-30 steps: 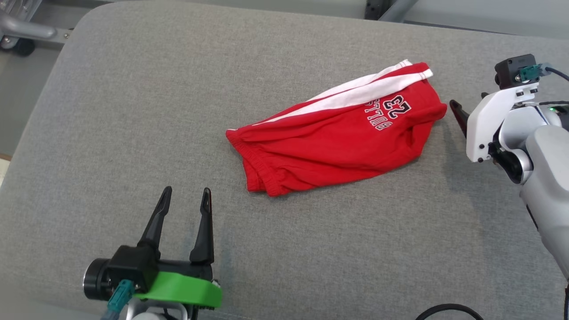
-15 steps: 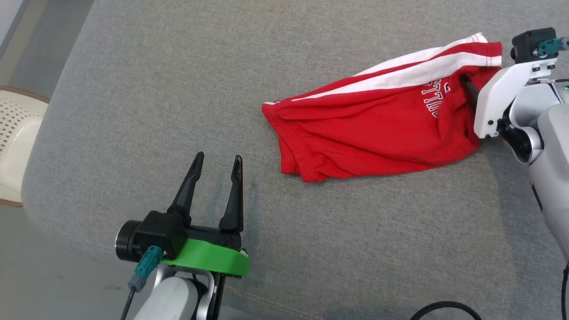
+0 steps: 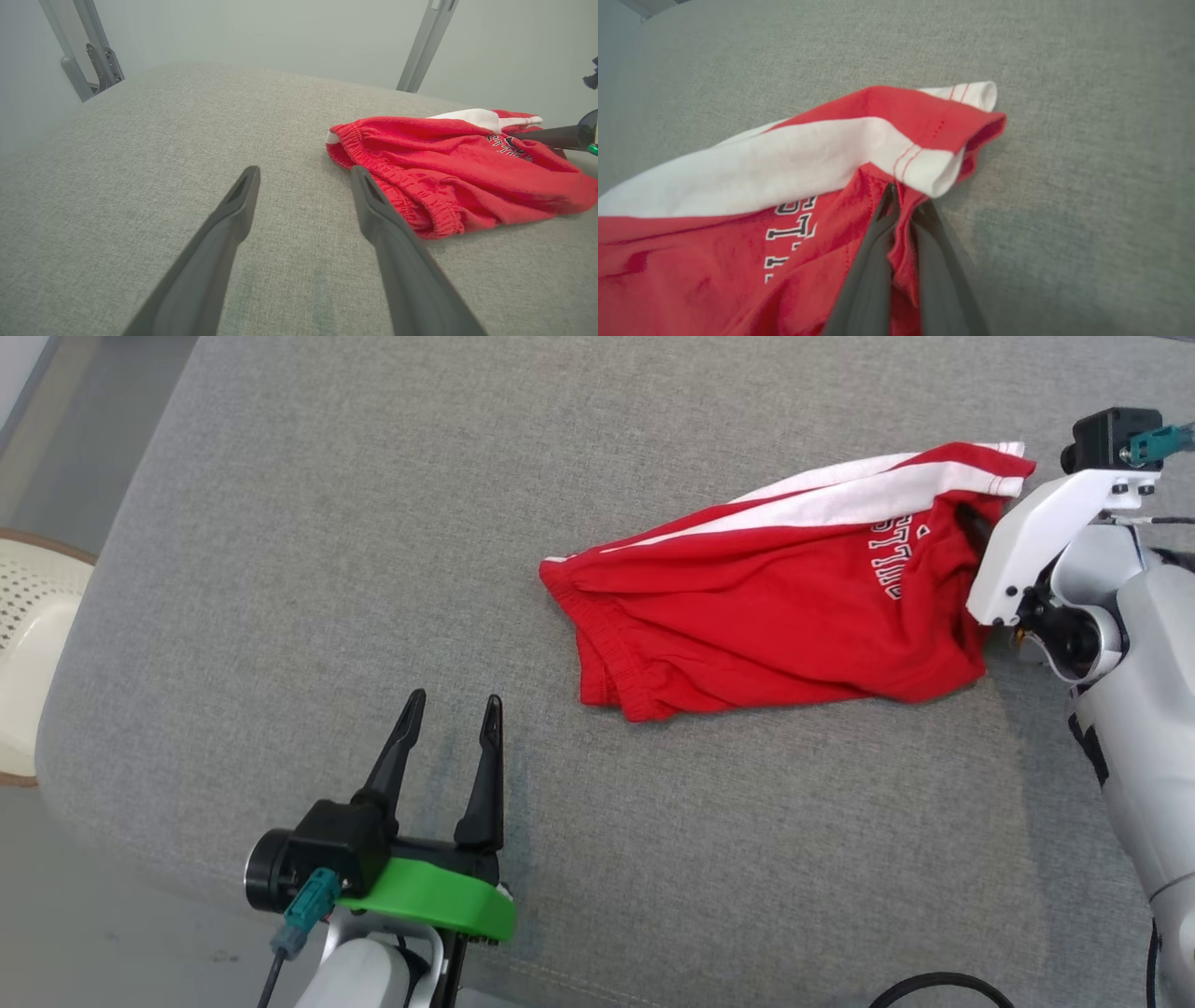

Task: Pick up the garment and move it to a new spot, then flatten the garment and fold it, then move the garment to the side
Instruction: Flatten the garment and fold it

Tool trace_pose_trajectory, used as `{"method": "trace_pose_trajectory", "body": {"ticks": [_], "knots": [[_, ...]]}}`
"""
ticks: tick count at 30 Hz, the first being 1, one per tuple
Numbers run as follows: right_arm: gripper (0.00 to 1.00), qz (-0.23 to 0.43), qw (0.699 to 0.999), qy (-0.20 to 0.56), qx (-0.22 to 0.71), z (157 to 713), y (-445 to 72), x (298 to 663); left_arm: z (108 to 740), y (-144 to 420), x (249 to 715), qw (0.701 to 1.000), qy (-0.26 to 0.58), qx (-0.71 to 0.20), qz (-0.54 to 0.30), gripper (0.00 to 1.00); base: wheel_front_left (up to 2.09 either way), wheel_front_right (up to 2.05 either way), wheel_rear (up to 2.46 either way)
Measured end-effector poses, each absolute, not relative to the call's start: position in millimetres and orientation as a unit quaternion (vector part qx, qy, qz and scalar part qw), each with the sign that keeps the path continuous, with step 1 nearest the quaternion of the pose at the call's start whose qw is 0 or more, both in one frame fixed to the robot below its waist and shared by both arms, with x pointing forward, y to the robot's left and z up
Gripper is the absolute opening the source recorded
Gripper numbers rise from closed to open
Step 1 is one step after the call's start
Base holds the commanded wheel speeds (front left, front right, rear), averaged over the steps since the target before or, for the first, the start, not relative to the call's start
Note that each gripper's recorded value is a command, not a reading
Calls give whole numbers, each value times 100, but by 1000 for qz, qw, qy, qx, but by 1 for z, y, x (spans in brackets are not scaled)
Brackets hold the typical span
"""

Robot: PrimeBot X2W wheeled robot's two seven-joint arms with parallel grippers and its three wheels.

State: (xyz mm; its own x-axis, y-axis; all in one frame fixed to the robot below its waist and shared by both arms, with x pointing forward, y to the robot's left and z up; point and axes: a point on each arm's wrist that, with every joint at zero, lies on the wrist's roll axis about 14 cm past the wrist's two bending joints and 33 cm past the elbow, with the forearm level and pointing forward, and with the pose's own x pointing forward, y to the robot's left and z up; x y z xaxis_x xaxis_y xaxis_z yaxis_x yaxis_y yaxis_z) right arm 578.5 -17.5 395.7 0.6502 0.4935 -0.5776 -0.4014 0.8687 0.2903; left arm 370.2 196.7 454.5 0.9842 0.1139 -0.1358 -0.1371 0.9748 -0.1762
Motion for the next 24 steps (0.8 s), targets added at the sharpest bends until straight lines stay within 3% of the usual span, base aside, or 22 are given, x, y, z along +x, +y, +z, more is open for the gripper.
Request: {"method": "trace_pose_trajectory", "body": {"ticks": [7, 11, 17, 19, 24], "knots": [[0, 226, 891, 351, 179, 413, -33, 547, 447, 194, 356, 993, 76, -82, 48, 100, 0, 0, 0], [0, 192, 891, 343, 226, 428, -72, 529, 443, 183, 350, 993, 89, -79, 23, 100, 0, 0, 0], [0, 91, 900, 338, 260, 430, -165, 495, 448, 152, 353, 992, 90, -80, -37, 100, 0, 0, 0], [0, 30, 901, 339, 270, 421, -209, 470, 452, 135, 353, 991, 87, -83, -64, 100, 0, 0, 0], [0, -24, 905, 308, 294, 427, -242, 453, 453, 119, 348, 988, 90, -89, -85, 100, 0, 0, 0]]}}
